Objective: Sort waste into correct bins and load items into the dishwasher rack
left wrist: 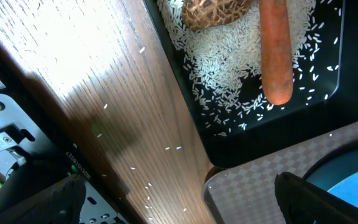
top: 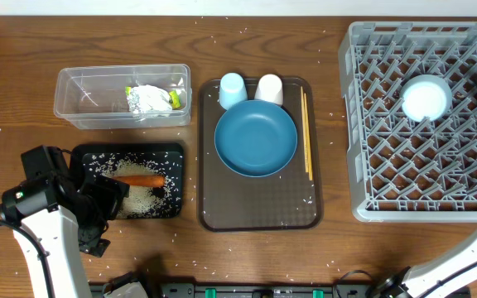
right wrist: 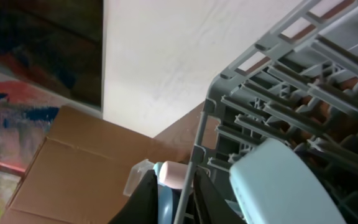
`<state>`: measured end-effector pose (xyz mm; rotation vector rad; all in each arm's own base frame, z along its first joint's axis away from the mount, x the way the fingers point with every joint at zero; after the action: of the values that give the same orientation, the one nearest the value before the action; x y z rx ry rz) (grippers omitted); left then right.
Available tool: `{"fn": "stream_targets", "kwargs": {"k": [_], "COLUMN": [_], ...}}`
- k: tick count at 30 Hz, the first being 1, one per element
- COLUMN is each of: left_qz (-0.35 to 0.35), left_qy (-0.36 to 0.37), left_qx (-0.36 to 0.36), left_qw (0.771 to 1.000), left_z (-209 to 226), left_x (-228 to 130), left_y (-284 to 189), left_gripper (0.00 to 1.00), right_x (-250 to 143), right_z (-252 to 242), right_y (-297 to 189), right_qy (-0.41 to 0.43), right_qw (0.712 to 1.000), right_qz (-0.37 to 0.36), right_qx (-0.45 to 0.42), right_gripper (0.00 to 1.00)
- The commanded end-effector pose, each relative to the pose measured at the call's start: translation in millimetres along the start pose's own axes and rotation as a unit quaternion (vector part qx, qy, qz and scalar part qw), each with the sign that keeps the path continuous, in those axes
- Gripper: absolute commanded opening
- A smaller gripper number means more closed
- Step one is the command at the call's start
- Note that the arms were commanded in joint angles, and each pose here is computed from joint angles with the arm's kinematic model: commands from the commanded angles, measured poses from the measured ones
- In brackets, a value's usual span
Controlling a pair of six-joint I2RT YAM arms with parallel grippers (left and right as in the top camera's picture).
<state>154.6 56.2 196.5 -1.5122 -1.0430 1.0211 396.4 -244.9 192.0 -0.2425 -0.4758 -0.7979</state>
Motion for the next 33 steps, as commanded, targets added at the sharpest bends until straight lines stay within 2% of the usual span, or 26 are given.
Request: {"fn": "stream_targets", "kwargs": {"k": [1, 6, 9, 11, 13, 17, 19, 22, 24, 26, 27, 31, 32, 33], "left_qz": [-0.002, -0.002, -0.002, -0.002, -0.002, -0.002, -0.002, -0.002, -0.002, -0.002, -0.002, -0.002, -0.002, -0.002], "left_qy": [-0.009, -0.009, -0.009, -0.009, -0.009, -0.009, -0.009, -0.009, -0.009, -0.009, -0.009, -0.009, -0.009, -0.009], "left_qx": [0.005, 0.005, 0.005, 0.005, 0.005, 0.005, 0.005, 0.005, 0.005, 0.005, 0.005, 0.005, 0.005, 0.005], "left_qw": [1.000, 1.000, 1.000, 1.000, 1.000, 1.000, 1.000, 1.000, 1.000, 1.000, 1.000, 1.000, 1.000, 1.000], "left_z": [2, 2, 2, 2, 2, 2, 2, 2, 2, 2, 2, 2, 2, 2], "left_x": [1, 1, 1, 1, 1, 1, 1, 1, 1, 1, 1, 1, 1, 1], "left_y": [0, 0, 0, 0, 0, 0, 0, 0, 0, 0, 0, 0, 0, 0], "left_gripper": [0.98, 0.98, 0.98, 0.98, 0.98, 0.98, 0.98, 0.98, 0.98, 0.98, 0.98, 0.98, 0.98, 0.98], "right_x": [11, 10, 2, -4, -10, -27, -40, -62, -72, -73, -73, -77, -77, -77], "right_z": [55, 118, 154, 170, 176, 165, 156, 145, 145, 148, 150, 143, 138, 132], "right_y": [18, 49, 71, 86, 98, 117, 123, 123, 120, 118, 119, 122, 120, 118], "right_qy": [-0.058, -0.123, -0.155, -0.160, -0.155, -0.140, -0.147, -0.198, -0.239, -0.250, -0.251, -0.245, -0.235, -0.226], "right_qw": [0.998, 0.991, 0.985, 0.983, 0.985, 0.988, 0.981, 0.932, 0.874, 0.825, 0.813, 0.793, 0.786, 0.779], "right_qz": [0.019, 0.044, 0.060, 0.066, 0.066, 0.065, 0.070, 0.096, 0.107, 0.082, 0.072, 0.069, 0.066, 0.065], "right_qx": [0.019, 0.040, 0.055, 0.056, 0.045, -0.024, -0.108, -0.287, -0.410, -0.500, -0.520, -0.553, -0.568, -0.581], "right_gripper": [0.15, 0.21, 0.31, 0.37, 0.38, 0.33, 0.33, 0.37, 0.44, 0.64, 0.71, 0.66, 0.63, 0.55]}}
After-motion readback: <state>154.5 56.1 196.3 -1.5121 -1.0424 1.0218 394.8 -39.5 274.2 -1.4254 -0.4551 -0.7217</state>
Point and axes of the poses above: each gripper's point midway between its finger pads, its own y axis out along the fingers, its own z axis along the line the jaws close on, x = y × z, the point moved 7 cm from there along -y, back along the fingers, and after that the axes turned 4 degrees about -y, right-handed, at the moved point
